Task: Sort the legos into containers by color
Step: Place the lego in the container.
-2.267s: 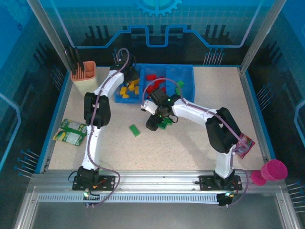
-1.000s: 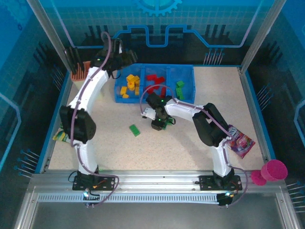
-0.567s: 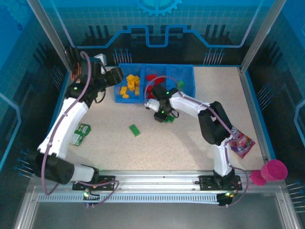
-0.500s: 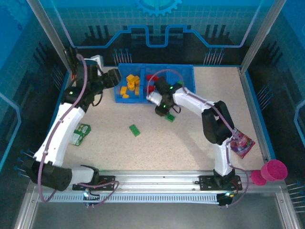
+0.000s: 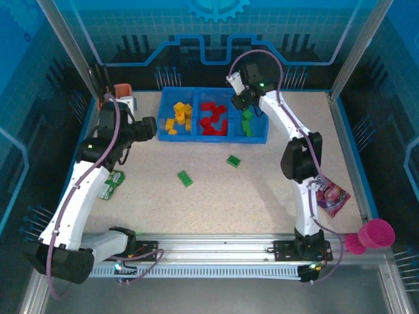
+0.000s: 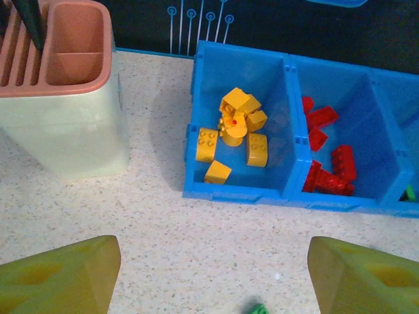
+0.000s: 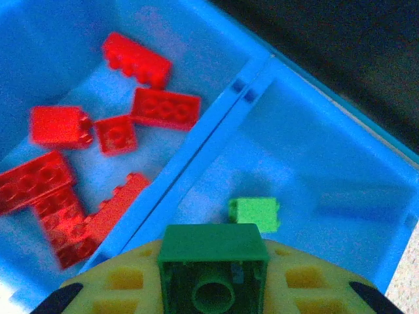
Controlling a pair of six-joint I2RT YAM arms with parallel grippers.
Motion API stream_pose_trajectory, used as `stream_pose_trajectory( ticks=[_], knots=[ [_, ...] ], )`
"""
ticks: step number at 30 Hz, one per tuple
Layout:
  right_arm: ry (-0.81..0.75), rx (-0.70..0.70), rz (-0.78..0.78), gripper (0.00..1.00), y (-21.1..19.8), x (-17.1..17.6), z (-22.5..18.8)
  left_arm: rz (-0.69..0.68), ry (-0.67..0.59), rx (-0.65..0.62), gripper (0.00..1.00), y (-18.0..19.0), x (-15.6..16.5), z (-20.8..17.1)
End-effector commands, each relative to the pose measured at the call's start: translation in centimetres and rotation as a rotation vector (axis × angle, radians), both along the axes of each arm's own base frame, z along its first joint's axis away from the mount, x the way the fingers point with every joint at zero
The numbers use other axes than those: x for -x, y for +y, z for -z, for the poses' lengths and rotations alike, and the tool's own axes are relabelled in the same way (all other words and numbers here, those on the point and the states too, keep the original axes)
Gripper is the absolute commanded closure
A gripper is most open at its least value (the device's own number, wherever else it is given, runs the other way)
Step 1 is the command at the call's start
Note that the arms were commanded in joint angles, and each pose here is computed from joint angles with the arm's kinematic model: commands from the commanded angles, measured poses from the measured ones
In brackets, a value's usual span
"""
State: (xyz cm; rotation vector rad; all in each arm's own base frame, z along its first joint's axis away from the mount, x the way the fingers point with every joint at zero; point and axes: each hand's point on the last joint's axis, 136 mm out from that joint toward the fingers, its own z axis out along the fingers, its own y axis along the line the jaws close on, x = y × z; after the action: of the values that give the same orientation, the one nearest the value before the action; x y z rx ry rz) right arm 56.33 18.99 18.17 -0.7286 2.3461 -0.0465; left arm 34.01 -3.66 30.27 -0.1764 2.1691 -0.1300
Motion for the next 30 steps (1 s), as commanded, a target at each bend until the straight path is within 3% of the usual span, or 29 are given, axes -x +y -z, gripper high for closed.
stream_pose_trajectory(
  ticks=[1,8,14,21,30],
  knots=[
    [0.059,0.033,0.071,0.77,-1.4,-1.6,3.3,-0.008,-0.018,-0.04,0.22,0.9,0.8,-0.3],
    [0.083,0.042,0.106,0.73,-2.4,-3.6,6.6,-0.001,-0.025,-0.044,0.2,0.8,0.8,-0.1],
    [0.091,0.024,0.119,0.65,-2.8,-3.8,7.1,0.008,-0.017,-0.038,0.18,0.6,0.7,0.3],
    [0.076,-0.004,0.118,0.53,-2.5,-2.8,5.3,0.012,-0.012,-0.034,0.17,0.5,0.8,0.4],
    [0.028,-0.01,0.028,0.49,0.1,1.6,0.1,0.021,-0.032,-0.015,0.14,0.3,1.2,0.1]
  ],
)
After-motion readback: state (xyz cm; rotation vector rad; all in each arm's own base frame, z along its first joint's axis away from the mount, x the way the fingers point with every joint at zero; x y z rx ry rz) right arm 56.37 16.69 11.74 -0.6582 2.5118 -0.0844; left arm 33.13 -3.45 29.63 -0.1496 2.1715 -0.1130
